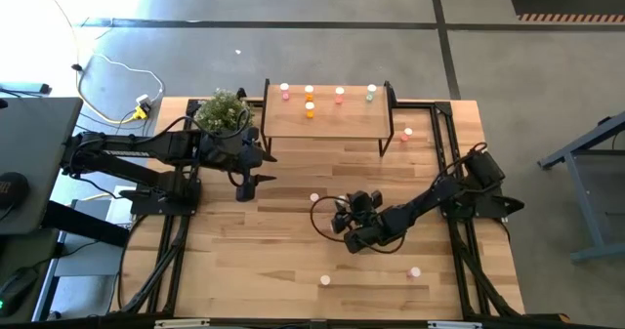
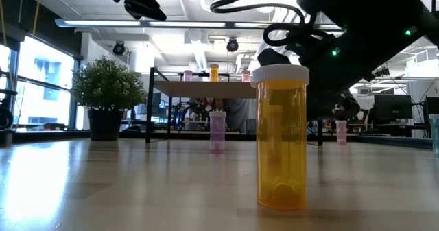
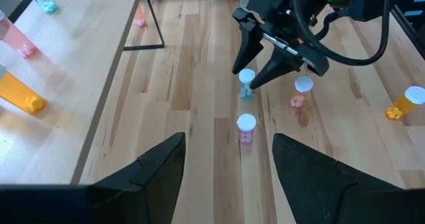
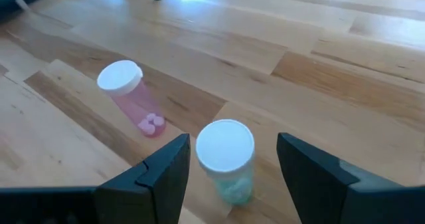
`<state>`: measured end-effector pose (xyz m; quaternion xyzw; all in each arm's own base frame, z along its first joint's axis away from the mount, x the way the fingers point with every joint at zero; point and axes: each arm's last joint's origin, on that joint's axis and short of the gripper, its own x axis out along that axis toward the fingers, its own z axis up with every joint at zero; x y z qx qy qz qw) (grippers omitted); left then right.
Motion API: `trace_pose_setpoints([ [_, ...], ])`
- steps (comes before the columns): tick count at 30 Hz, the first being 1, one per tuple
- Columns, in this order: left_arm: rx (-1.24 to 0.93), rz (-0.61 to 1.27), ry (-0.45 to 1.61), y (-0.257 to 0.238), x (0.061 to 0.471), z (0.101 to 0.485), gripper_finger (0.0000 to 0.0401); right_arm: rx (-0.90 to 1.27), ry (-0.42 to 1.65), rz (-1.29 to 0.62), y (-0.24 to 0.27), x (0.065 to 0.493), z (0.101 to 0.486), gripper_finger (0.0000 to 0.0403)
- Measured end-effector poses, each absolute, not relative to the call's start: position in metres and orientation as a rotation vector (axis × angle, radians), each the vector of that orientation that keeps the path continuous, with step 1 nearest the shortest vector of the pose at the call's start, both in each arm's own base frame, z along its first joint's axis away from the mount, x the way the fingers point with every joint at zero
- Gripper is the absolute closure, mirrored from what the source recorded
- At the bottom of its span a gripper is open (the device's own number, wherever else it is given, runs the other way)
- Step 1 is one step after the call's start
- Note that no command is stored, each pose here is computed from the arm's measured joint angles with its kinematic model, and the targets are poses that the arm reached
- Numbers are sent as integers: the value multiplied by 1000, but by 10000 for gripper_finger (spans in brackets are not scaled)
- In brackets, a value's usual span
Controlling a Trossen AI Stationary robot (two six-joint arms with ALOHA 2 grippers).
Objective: Pick and place medicine bottles onto shelf by color
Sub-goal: Put the left blue pill bottle aligned with the other blue pill bottle on the shelf
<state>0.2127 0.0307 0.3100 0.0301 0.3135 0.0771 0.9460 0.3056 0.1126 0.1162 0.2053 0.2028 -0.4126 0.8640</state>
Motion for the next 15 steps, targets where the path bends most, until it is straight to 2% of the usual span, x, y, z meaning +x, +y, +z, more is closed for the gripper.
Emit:
trace_pose_setpoints([
  [7, 61, 157, 643, 31, 212, 310, 183, 437, 447, -857, 111, 306, 116, 201],
  [15, 61, 157, 643, 31, 212, 310, 183, 440, 451, -856, 111, 307, 116, 261],
])
